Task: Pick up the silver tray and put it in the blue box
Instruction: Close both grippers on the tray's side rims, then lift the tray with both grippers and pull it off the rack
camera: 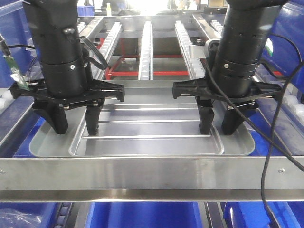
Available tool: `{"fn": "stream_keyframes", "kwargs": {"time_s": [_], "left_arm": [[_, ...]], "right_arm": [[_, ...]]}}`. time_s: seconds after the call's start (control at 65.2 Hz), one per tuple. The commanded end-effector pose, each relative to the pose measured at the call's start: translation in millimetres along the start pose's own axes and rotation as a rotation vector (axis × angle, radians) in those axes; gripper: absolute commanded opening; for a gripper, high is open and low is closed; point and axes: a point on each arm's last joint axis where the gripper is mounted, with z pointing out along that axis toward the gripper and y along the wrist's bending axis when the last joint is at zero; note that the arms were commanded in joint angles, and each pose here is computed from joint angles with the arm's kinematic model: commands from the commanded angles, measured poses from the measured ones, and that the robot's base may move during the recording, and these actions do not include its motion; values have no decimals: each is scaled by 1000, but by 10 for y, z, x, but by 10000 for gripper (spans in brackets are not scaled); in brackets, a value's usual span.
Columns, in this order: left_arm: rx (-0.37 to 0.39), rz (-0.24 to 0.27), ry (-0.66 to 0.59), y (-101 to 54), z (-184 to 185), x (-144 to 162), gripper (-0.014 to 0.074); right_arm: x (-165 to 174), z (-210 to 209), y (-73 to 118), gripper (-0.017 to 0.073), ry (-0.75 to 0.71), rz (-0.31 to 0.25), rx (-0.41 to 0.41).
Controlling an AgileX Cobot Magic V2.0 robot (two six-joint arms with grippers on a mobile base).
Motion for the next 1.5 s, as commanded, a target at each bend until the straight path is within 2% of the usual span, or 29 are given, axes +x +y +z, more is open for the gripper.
{"fn": "stream_keyframes", "kwargs": {"time_s": [0.0,0.184,0.291,0.445,0.567,0.997,1.196,1.365,1.488], "left_arm": [[30,-11,-51,-15,-157,-76,262],[23,-12,-42,-9,-156,-68,255],[15,-12,-32,-2,-156,-59,170],[2,-12,-15,10,-155,-44,-21],[1,-10,-16,11,-155,-45,-14],[10,-8,-36,-1,-171,-75,-14],[14,-19,-95,-6,-486,-242,-14],[44,-37,-157,44,-820,-276,-14],[63,-51,-196,109,-1082,-254,-14]], "right_arm": [[-130,-213,25,374,-93,3,-41],[-133,-213,26,373,-95,3,-42],[-133,-213,26,345,-95,3,-42],[-132,-213,26,189,-94,3,-42],[-124,-212,21,43,-86,3,-37],[-141,-220,35,53,-98,10,-50],[-259,-501,74,53,-143,16,-69],[-280,-844,79,54,-183,70,-93],[-259,-1051,81,57,-221,78,-116]]}}
